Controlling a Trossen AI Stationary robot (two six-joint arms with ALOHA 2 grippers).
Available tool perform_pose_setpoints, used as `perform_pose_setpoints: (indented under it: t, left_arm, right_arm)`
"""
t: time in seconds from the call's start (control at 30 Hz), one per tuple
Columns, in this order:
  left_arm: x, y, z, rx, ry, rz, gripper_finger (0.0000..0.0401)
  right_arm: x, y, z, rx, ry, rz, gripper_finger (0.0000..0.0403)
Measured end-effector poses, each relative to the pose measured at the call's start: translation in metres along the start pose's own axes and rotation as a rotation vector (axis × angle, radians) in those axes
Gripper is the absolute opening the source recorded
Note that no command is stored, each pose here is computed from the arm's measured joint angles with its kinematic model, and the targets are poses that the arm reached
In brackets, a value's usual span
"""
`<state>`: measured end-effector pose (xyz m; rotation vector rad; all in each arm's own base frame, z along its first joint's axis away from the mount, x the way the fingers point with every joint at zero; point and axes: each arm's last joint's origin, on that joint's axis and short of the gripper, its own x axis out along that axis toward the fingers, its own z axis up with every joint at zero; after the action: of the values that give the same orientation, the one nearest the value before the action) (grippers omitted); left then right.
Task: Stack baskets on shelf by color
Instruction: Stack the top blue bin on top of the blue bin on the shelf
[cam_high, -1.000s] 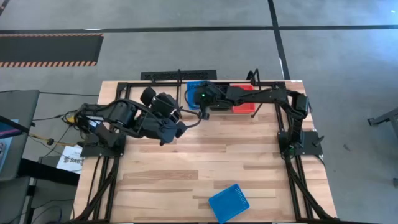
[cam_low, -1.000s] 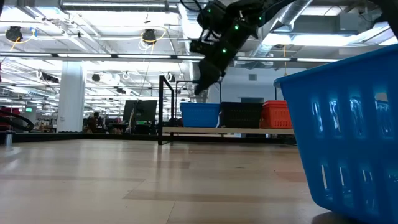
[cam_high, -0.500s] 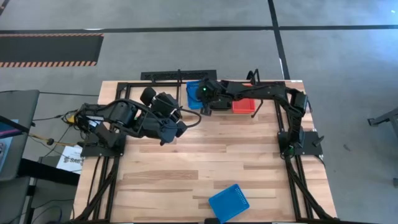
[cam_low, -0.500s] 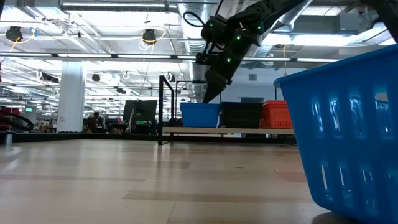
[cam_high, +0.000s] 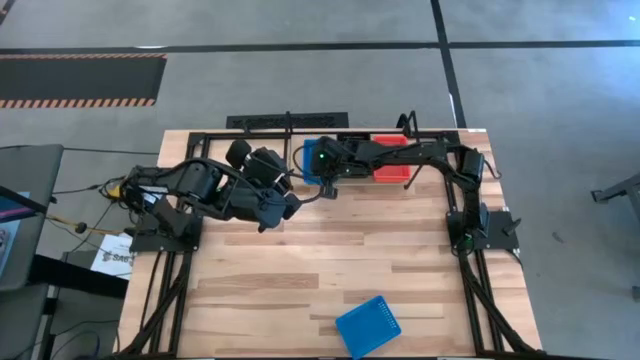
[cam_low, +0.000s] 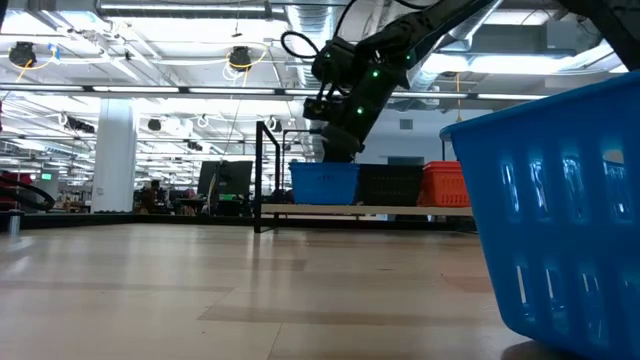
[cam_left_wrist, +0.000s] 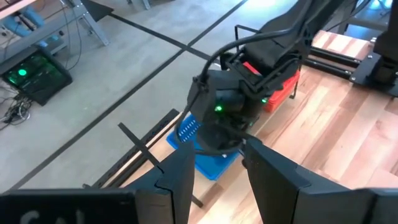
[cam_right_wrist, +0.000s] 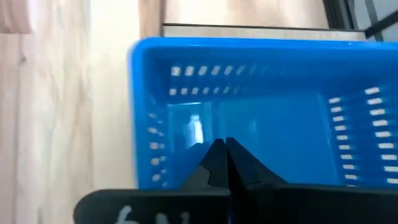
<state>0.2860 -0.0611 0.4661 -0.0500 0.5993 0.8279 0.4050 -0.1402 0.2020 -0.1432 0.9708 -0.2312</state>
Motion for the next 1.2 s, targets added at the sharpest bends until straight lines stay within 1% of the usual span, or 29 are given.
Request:
perform_pose_setpoints:
  t: [0.13,0.33,0.43,0.6,0.67,0.77,0.83,0.9,1.03,1.1,1.2]
  left_arm:
    - [0.003,0.002,0.001,-0.004,0.003,0.010,0.0132]
    - [0.005,0.004,0.002,-0.009,0.005,0.019,0.0132]
    - [0.005,0.004,0.002,-0.008,0.005,0.018,0.0132]
    - [0.005,0.004,0.002,-0.008,0.005,0.018,0.0132]
    - [0.005,0.004,0.002,-0.009,0.005,0.018,0.0132]
    - [0.005,0.004,0.002,-0.004,0.005,0.018,0.0132]
    - [0.005,0.004,0.002,-0.004,0.005,0.019,0.0132]
    - [0.005,0.004,0.002,-0.004,0.005,0.019,0.0132]
    - [0.005,0.004,0.002,-0.004,0.005,0.019,0.0132]
    - [0.005,0.004,0.002,-0.004,0.005,0.018,0.0132]
    - [0.005,0.004,0.002,-0.005,0.005,0.018,0.0132]
  right_arm:
    - [-0.001,0.006,0.003,-0.012,-0.011,0.008,0.0001]
    - [-0.002,0.004,0.003,-0.009,-0.013,0.004,0.0001]
    - [-0.012,0.002,0.007,-0.007,-0.045,-0.010,0.0001]
    - [-0.038,0.003,0.015,-0.007,-0.092,-0.018,0.0001]
    - [-0.053,0.007,0.017,-0.006,-0.094,0.002,0.0001]
    - [-0.073,0.019,0.015,-0.004,-0.066,0.103,0.0001]
    - [-0.078,0.030,0.014,-0.021,-0.037,0.143,0.0001]
    - [-0.079,0.039,0.010,-0.046,0.010,0.168,0.0001]
    - [-0.077,0.054,0.007,-0.087,0.050,0.198,0.0001]
    - [-0.068,0.062,0.006,-0.109,0.040,0.205,0.0001]
    - [-0.059,0.067,-0.005,-0.119,0.097,0.219,0.0001]
